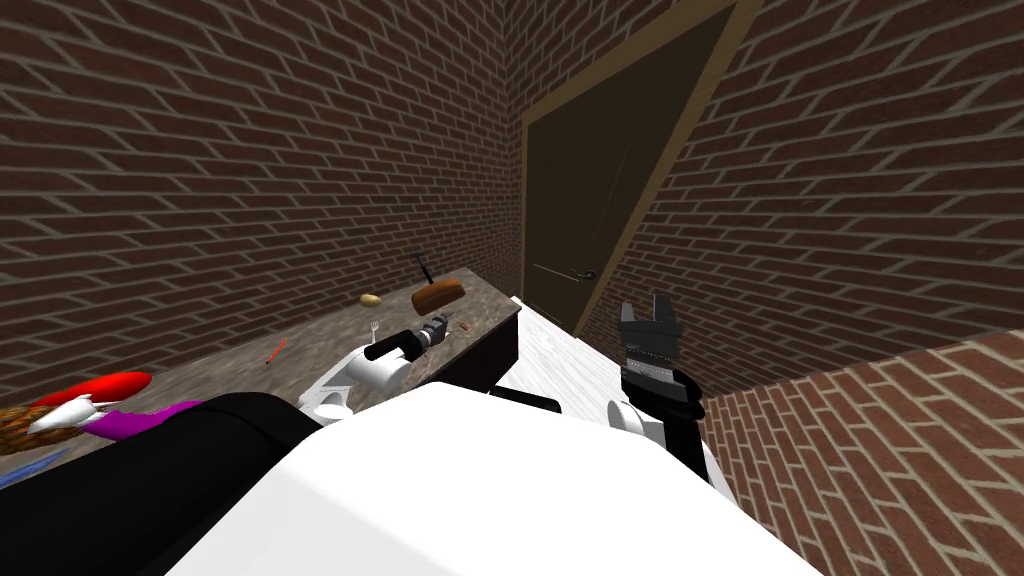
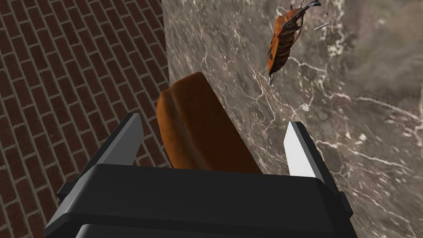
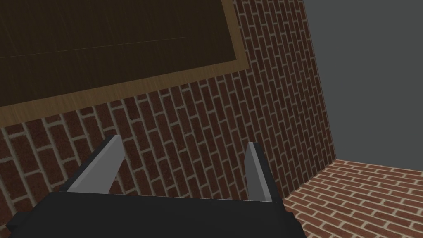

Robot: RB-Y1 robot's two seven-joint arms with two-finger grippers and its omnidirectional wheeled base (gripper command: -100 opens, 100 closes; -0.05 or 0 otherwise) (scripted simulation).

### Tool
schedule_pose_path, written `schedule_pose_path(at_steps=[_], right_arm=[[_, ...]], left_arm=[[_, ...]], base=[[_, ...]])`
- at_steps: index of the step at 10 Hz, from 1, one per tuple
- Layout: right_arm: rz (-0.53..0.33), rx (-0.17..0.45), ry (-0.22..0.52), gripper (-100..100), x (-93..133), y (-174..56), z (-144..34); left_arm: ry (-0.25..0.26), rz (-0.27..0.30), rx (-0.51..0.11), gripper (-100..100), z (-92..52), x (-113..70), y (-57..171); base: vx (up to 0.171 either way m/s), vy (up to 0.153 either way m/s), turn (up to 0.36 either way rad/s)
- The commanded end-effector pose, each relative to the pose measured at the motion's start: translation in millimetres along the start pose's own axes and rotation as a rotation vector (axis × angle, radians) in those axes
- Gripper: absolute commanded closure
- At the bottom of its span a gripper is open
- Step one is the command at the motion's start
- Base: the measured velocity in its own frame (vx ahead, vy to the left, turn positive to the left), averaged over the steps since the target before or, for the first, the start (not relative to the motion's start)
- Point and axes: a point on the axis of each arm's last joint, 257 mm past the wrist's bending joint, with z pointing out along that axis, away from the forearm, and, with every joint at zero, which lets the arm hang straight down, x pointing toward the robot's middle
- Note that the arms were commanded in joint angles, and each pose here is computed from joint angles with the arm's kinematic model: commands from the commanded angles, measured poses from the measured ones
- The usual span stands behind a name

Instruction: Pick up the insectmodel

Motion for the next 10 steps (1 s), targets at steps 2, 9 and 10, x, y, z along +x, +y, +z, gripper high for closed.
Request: schedule_pose_path(at_steps=[2, 9, 10], right_arm=[[0.0, 0.0, 0.0, 0, 0.0, 0.0, 0.0], [0.0, 0.0, 0.0, 0, -0.1, 0.0, 0.0], [0.0, 0.0, 0.0, 0, 0.0, 0.0, 0.0]], left_arm=[[0.0, 0.023, -0.088, -100, 2.5, -6.5, 21.9], [-0.003, 0.082, -0.301, -100, 1.4, -28.1, 71.7], [-0.005, 0.082, -0.312, -100, 0.5, -28.5, 74.4]], base=[[0.028, -0.007, -0.091], [0.035, -0.007, -0.104], [0.026, -0.005, -0.058]])
